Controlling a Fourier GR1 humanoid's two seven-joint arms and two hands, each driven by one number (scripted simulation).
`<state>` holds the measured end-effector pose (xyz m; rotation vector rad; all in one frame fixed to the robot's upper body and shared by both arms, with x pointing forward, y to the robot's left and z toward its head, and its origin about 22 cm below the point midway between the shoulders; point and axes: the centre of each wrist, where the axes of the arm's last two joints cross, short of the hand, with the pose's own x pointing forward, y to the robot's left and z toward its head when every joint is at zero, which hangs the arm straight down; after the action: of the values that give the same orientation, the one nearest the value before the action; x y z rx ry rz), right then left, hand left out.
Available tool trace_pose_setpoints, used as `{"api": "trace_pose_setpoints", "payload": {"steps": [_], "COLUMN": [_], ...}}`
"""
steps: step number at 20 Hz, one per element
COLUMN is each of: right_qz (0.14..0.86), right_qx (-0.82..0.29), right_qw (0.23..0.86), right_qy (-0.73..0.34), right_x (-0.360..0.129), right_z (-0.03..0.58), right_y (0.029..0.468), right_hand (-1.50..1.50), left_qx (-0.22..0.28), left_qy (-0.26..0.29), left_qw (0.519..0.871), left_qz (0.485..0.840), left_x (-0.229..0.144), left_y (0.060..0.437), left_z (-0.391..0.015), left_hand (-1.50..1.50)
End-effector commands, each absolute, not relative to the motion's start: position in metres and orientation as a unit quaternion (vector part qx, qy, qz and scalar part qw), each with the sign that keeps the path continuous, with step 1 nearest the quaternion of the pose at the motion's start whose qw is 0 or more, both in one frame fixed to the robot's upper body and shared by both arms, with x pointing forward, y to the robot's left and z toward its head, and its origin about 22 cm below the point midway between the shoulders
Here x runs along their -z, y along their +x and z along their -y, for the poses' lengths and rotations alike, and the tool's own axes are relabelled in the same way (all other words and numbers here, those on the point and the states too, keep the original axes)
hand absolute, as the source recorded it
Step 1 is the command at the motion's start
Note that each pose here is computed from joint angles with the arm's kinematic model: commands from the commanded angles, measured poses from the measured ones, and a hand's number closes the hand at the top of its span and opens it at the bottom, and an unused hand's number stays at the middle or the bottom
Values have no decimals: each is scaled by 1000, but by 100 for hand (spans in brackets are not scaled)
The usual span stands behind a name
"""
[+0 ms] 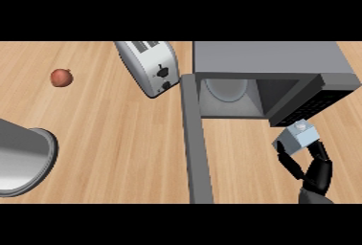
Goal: Pick up the milk, place it into the microwave and close the microwave
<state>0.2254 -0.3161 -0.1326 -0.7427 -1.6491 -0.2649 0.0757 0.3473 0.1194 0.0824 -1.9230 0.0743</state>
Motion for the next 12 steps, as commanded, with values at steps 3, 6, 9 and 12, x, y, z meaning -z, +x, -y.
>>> {"api": "trace_pose_setpoints", "payload": {"steps": [3, 6, 9, 12], "right_qz": [737, 752, 785, 809], "right_qx": [63, 91, 66, -26], "right_qw": [571, 560, 557, 566], "right_qy": [-355, -336, -262, -158], "right_x": [151, 130, 130, 123], "right_z": [311, 317, 311, 299], "right_y": [224, 241, 244, 262], "right_hand": [150, 150, 150, 150], "left_qx": [-30, -27, -28, -26], "left_qy": [29, 27, 32, 24], "left_qw": [552, 556, 562, 551], "left_qz": [833, 830, 826, 834], "left_x": [-130, -132, -126, -129], "left_y": [87, 64, 60, 78], "left_z": [-337, -355, -346, -345], "left_hand": [-150, -150, -150, -150]}}
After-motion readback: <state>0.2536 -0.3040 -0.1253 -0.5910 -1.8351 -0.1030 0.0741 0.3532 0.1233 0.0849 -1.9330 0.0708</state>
